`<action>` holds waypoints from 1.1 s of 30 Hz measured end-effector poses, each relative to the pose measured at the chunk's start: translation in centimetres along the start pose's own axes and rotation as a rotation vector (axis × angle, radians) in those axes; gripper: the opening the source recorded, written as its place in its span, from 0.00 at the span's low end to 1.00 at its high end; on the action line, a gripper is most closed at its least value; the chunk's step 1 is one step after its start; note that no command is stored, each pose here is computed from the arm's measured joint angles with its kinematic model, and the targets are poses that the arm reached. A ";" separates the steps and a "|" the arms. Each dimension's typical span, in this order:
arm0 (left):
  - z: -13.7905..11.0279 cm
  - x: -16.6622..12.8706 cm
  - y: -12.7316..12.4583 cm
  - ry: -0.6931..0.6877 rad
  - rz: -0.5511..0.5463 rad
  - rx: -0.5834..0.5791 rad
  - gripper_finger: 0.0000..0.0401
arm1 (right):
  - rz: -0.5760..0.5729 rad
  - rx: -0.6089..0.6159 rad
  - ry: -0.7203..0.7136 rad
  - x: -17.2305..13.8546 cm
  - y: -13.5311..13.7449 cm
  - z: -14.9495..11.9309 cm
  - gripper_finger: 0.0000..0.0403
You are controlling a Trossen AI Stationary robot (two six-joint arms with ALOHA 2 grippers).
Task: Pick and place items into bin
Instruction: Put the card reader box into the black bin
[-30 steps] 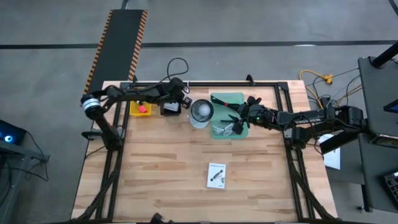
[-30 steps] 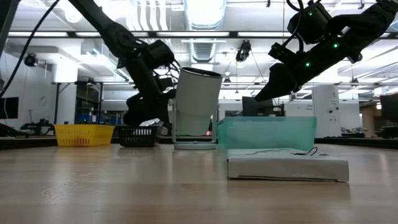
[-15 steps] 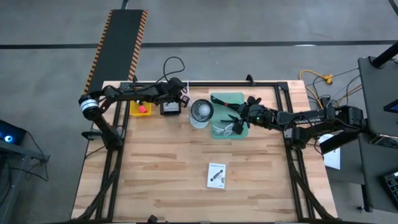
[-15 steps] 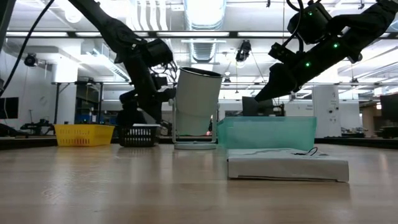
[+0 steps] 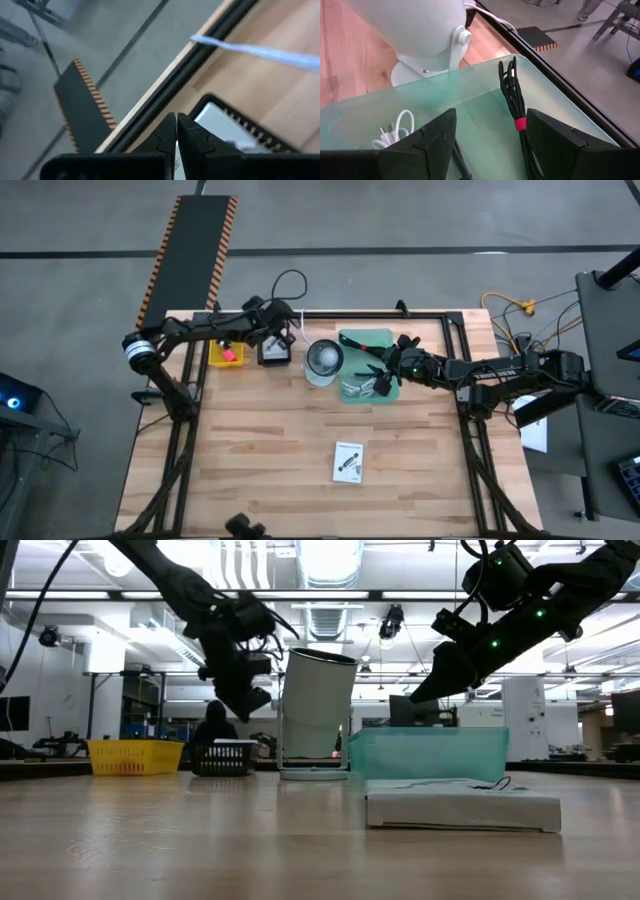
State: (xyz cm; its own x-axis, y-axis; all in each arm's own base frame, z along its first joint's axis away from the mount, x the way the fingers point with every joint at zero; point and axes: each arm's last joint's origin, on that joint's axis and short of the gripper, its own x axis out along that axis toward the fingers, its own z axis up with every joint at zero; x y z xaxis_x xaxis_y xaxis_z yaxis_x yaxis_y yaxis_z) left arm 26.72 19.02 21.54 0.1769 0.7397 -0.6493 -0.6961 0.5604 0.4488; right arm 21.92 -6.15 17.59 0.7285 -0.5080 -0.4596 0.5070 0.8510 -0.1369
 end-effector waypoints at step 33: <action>-2.3 3.1 1.2 0.125 -0.085 0.295 0.00 | 0.000 -0.010 0.000 0.0 0.0 0.0 0.56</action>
State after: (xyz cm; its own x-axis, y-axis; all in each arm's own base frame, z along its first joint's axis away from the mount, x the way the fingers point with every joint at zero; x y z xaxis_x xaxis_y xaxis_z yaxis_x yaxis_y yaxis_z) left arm 24.84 21.18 18.65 0.1264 0.6445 -0.7541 -0.4474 0.7155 0.5365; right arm 21.92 -6.15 17.59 0.7283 -0.5079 -0.4599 0.5022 0.8523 -0.1460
